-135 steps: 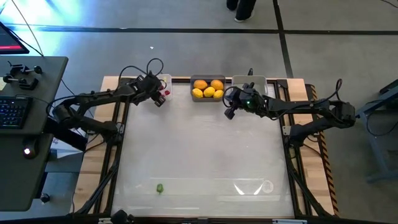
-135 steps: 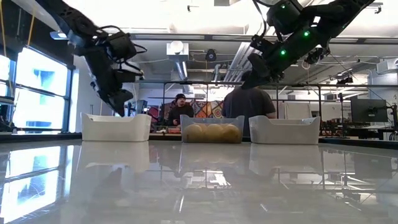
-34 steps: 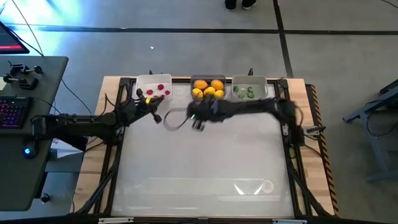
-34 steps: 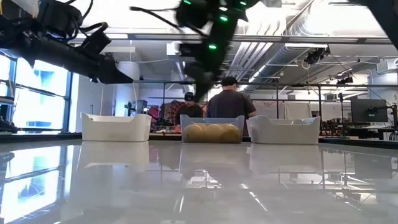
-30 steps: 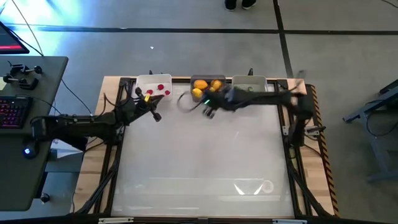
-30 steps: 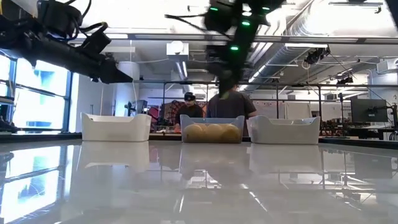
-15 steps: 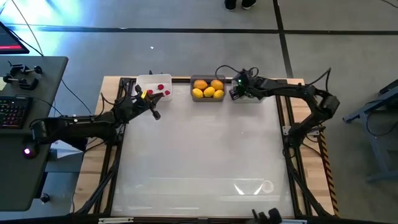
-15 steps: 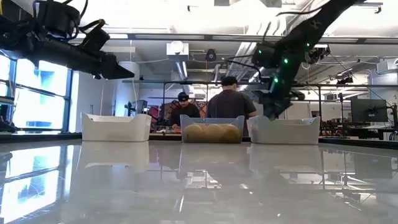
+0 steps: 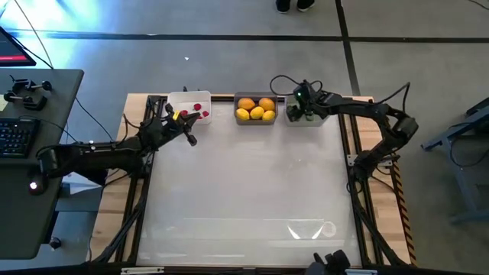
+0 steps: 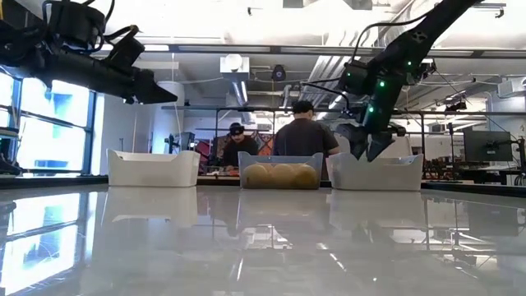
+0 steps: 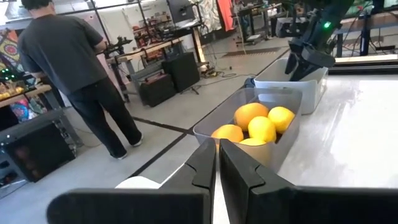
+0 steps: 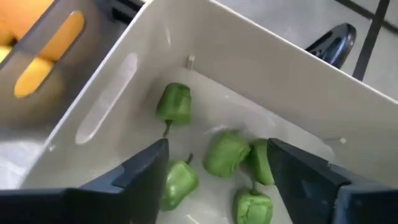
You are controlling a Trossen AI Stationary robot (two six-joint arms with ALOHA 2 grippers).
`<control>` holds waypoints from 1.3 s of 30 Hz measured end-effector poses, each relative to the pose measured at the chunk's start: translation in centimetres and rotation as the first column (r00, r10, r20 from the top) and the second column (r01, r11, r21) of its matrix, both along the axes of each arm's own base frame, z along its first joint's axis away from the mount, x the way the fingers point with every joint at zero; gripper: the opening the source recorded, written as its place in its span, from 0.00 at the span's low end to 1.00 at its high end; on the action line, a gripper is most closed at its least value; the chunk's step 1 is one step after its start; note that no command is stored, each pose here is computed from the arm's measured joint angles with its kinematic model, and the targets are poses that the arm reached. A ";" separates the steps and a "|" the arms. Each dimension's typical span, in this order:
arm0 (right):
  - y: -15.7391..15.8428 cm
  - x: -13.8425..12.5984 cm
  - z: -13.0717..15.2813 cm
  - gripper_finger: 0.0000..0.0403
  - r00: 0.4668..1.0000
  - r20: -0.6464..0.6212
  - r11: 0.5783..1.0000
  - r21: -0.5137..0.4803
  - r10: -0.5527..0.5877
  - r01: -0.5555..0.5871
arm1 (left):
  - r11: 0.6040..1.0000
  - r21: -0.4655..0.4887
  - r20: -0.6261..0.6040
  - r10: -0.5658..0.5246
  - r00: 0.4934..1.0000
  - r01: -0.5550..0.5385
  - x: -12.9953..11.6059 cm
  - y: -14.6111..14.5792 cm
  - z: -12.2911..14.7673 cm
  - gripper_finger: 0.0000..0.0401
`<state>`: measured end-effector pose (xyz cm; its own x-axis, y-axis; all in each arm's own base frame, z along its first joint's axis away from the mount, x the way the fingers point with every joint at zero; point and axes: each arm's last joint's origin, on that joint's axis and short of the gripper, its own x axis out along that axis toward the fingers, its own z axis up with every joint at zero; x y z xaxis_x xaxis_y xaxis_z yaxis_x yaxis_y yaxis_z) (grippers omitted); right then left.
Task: Sort produce into baskets
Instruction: Return to Home Position
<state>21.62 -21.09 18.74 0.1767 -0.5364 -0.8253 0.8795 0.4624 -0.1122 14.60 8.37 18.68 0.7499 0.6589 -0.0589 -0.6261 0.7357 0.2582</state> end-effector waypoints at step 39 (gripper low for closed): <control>13.9 -2.9 -1.4 0.00 0.634 0.283 0.674 -0.506 0.719 -0.538 | 0.934 -0.062 0.072 -0.349 0.935 0.353 1.1 -2.1 0.1 0.00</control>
